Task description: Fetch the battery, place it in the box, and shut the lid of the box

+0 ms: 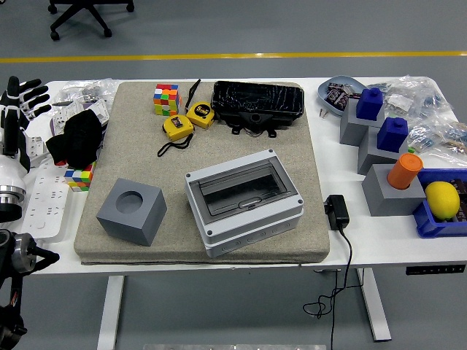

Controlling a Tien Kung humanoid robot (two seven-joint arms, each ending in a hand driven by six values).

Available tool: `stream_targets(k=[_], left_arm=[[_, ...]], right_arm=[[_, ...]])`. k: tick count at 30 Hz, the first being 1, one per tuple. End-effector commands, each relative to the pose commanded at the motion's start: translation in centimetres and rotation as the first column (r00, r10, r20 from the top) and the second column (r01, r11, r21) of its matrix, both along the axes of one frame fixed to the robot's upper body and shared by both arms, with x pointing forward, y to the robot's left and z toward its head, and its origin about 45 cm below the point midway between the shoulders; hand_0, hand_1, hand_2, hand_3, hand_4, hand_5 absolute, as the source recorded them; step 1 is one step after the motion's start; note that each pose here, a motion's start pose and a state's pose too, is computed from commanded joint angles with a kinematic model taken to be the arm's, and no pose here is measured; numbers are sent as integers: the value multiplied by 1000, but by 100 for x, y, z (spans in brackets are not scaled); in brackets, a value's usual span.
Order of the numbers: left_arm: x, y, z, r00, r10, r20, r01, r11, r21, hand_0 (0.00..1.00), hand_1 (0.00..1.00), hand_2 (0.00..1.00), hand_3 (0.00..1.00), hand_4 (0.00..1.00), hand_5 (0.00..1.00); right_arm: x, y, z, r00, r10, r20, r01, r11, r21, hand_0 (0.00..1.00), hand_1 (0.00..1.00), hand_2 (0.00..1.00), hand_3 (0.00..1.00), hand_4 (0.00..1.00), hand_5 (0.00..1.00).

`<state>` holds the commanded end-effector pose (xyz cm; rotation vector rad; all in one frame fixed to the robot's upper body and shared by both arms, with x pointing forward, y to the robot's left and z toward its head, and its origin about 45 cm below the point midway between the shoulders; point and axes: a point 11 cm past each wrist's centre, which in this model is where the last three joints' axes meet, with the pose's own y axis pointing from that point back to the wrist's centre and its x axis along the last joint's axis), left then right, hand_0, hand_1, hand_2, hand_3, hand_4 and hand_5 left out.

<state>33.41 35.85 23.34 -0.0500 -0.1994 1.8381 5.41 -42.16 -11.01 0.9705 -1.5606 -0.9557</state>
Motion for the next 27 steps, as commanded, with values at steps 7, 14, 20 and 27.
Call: stream_targets(k=[7, 14, 20, 27], left_arm=[[0, -3, -6, 1000, 2, -3, -2, 1000, 1, 628, 693, 681, 682, 998, 998], [-8, 8, -10, 1000, 9, -5, -9, 1000, 0, 631, 693, 680, 682, 998, 998], [-9, 13, -12, 1000, 12, -5, -12, 1000, -2, 631, 692, 678, 682, 998, 998], [-8, 20, -5, 1000, 15, -2, -15, 1000, -3, 631, 691, 678, 682, 998, 998]], right_arm=[[4, 4, -1, 1000, 1, 1, -1, 1000, 1, 776, 710, 711, 751, 998, 998], [-4, 14, -5, 1000, -1, 0, 1, 1000, 3, 775, 710, 711, 751, 998, 998], [-3, 22, -8, 1000, 1, 1, -1, 1000, 4, 775, 710, 711, 751, 998, 998], [-5, 20, -7, 1000, 0, 1, 0, 1000, 4, 776, 710, 712, 751, 998, 998]])
